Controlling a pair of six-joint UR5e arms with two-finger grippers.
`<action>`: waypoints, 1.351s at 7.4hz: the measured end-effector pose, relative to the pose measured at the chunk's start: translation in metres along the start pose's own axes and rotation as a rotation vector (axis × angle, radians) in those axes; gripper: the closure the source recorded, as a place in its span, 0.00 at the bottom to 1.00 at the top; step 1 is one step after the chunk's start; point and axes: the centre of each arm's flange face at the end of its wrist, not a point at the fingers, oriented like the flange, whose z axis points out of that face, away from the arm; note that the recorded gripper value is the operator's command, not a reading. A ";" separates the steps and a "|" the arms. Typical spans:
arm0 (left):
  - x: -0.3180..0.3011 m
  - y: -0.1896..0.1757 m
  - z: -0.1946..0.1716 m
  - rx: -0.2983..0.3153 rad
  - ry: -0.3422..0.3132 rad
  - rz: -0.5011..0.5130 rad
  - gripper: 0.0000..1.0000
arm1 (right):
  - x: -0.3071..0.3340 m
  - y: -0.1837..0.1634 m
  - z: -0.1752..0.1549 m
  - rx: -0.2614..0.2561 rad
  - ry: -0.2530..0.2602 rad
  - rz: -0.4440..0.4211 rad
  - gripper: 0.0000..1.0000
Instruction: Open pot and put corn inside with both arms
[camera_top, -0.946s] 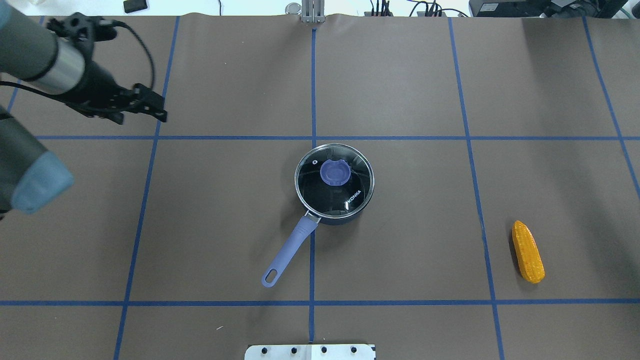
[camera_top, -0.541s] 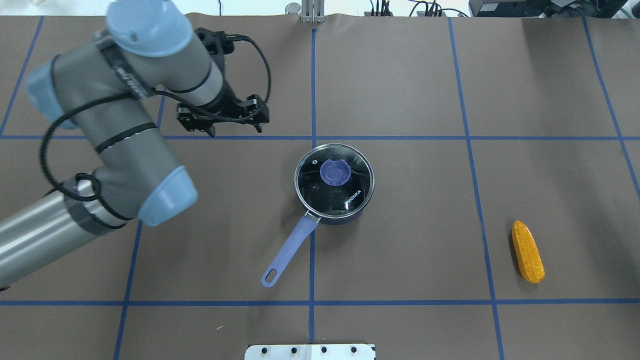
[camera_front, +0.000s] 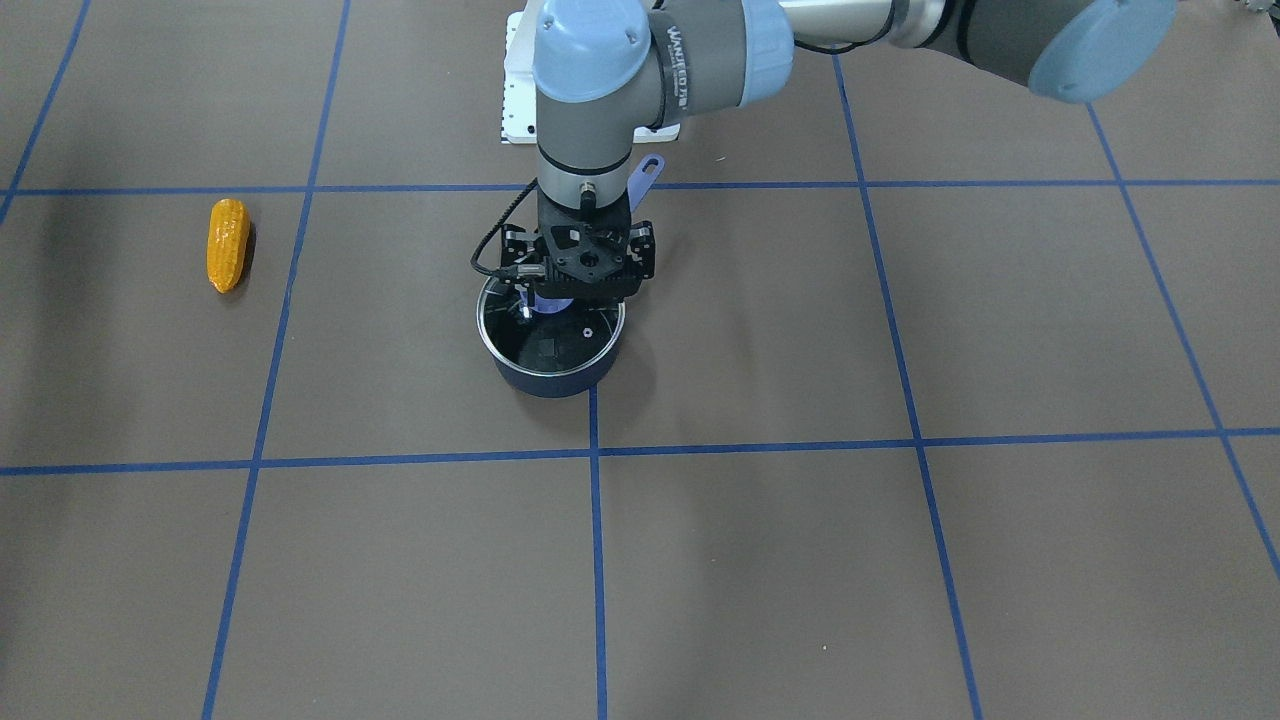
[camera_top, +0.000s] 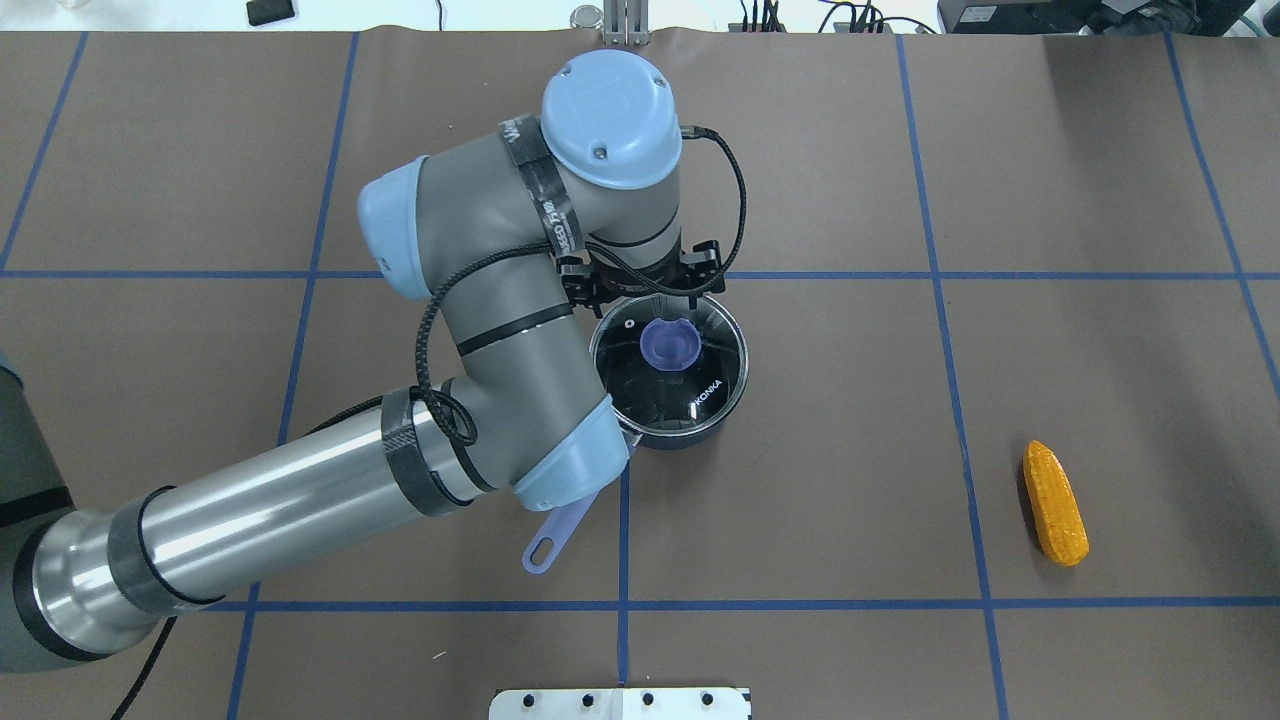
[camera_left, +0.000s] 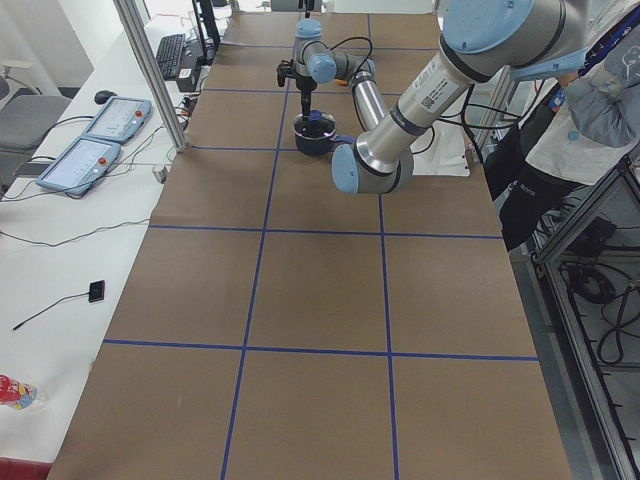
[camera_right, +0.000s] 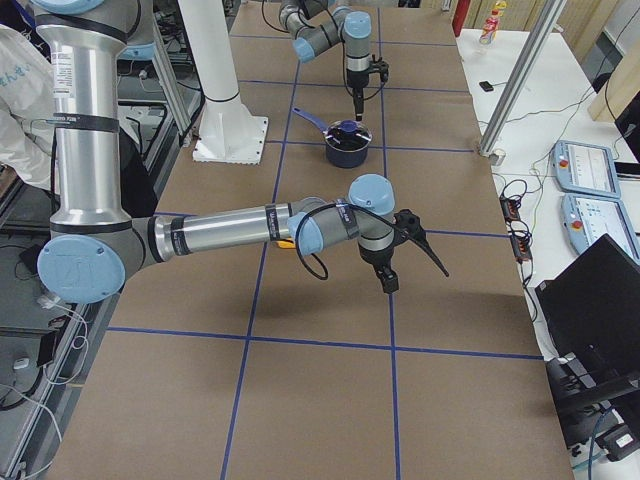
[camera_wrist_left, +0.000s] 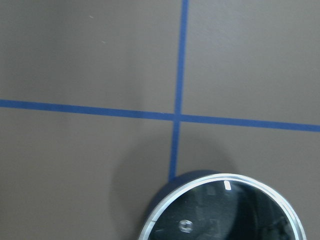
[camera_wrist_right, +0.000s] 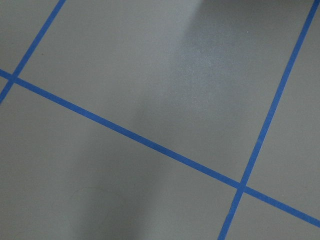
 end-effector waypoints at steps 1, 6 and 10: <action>0.009 0.011 0.006 -0.002 -0.003 0.006 0.02 | 0.000 0.000 0.001 -0.001 0.000 0.001 0.00; 0.015 0.021 0.027 0.020 -0.040 0.020 0.30 | 0.002 0.001 0.002 -0.005 0.000 0.003 0.00; 0.015 0.022 0.030 0.021 -0.035 0.027 0.63 | 0.001 0.001 0.003 -0.007 -0.001 0.002 0.00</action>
